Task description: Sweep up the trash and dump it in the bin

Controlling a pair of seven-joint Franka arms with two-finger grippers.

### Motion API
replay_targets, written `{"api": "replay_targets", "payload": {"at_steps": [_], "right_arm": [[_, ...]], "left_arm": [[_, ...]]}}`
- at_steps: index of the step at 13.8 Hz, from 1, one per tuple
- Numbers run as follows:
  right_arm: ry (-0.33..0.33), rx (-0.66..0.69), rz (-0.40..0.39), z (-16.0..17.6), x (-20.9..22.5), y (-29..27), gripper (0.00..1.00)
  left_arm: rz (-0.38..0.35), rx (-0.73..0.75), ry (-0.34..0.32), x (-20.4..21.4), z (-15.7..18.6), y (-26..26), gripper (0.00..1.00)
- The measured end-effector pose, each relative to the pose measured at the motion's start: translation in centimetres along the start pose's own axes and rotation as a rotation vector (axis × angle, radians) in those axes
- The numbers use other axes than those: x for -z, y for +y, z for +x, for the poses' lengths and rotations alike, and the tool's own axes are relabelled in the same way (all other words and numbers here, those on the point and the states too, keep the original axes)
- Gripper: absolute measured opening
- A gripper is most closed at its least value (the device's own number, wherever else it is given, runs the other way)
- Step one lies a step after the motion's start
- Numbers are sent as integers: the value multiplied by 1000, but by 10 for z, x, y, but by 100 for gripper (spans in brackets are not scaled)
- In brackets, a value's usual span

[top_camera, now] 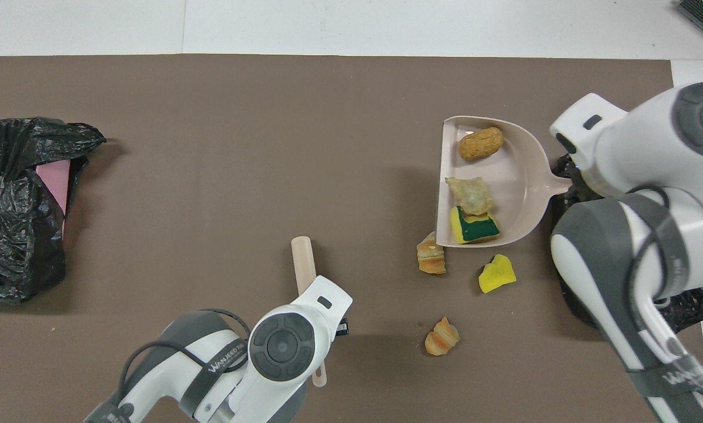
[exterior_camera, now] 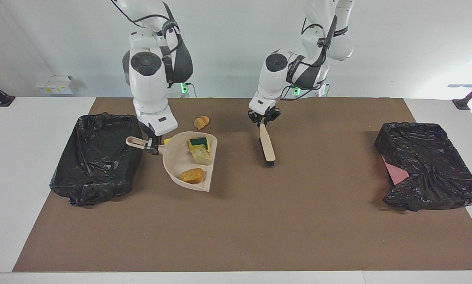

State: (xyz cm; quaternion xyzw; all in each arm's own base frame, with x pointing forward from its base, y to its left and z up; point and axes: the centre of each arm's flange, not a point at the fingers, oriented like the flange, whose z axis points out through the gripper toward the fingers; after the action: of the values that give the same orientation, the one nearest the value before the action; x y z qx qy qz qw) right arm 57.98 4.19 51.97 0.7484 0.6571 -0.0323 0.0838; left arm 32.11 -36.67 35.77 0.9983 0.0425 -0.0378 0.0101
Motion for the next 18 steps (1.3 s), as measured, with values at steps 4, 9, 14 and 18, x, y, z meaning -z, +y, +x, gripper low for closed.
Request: {"api": "replay_targets", "payload": {"at_steps": [4,9,14,18], "right_arm": [[13,5,-5,-111,8,0,32],[17,122,18,-220,-4,-12,32],[-178,231,18,-277,-4,-19,32],[-288,322,57,-242,-9,-23,32]], "left_arm": [[-17,9,23,-15,-61,1,26],[-53,38,50,-28,-75,0,32],[-74,127,86,-12,-29,-16,90],[-80,167,160,20,43,-38,100]]}}
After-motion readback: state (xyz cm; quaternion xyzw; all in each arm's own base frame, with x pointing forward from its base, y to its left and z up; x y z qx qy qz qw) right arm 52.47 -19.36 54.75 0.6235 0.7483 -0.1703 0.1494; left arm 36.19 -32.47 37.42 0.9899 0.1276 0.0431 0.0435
